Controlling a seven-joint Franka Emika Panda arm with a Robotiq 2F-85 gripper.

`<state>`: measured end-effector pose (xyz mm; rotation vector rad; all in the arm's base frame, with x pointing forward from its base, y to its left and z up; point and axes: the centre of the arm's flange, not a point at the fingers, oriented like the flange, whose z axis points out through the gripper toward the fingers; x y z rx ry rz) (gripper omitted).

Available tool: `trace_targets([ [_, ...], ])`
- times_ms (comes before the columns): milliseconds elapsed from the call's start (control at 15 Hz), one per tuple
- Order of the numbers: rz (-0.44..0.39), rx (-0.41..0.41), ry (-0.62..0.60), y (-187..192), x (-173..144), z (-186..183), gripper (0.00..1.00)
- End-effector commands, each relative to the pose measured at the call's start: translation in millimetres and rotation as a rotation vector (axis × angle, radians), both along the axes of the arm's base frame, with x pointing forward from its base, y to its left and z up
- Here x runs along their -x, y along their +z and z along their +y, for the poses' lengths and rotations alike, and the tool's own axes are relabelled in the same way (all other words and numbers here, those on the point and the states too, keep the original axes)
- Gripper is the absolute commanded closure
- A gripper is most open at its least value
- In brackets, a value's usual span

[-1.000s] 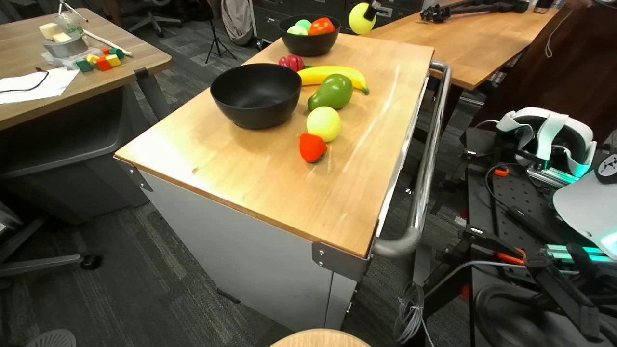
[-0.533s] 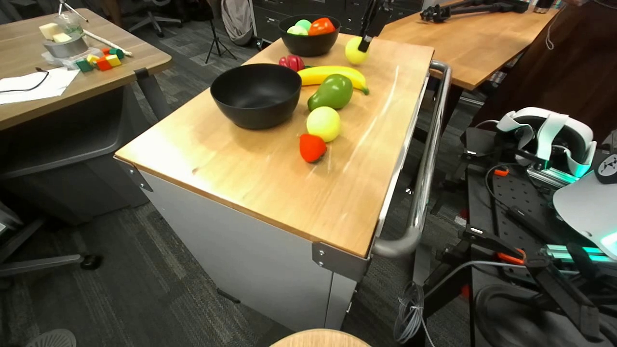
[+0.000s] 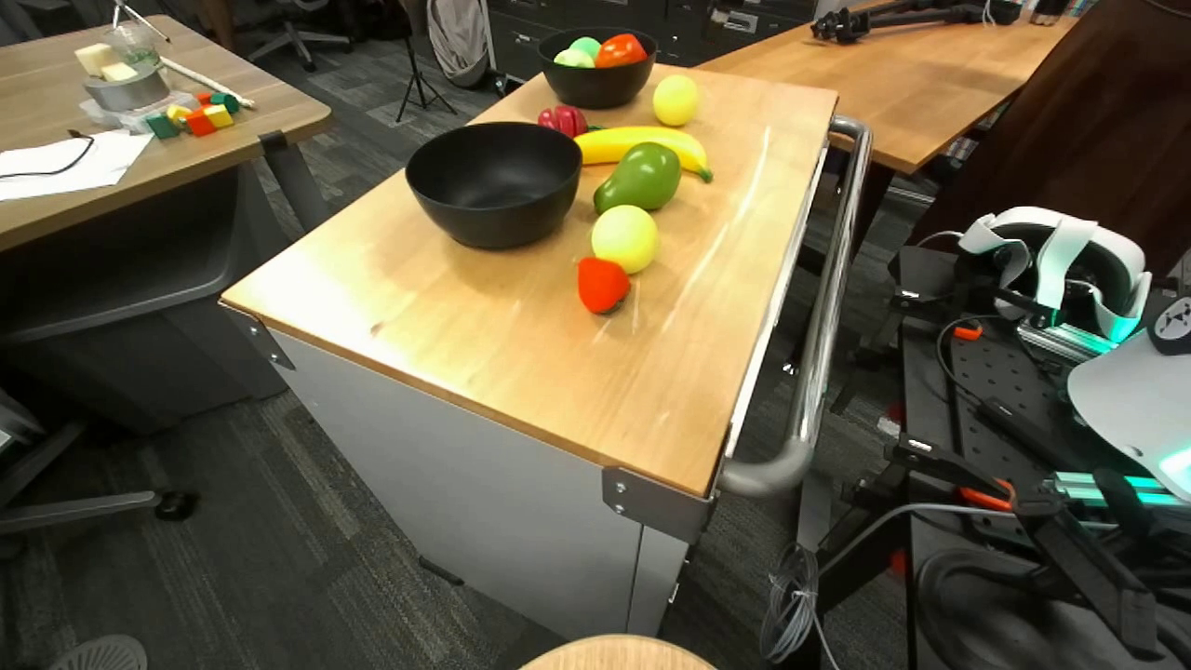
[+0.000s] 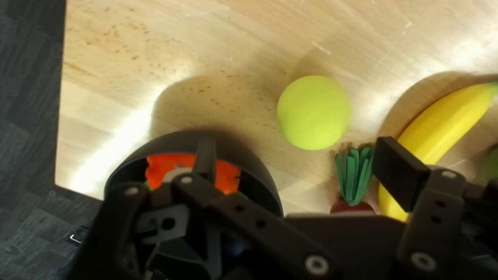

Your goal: Remove the fruits and vegetables from the two black bowls

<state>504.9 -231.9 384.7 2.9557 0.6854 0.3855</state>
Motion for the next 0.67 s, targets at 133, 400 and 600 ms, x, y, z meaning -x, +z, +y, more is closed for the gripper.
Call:
trace_targets([
  [133, -0.062, -0.034, -0.043, 72, -45, -16, 0.00],
  [400, -0.083, -0.049, -0.058, 68, -37, -13, 0.00],
  [600, -0.069, -0.053, -0.058, 60, -37, -13, 0.00],
])
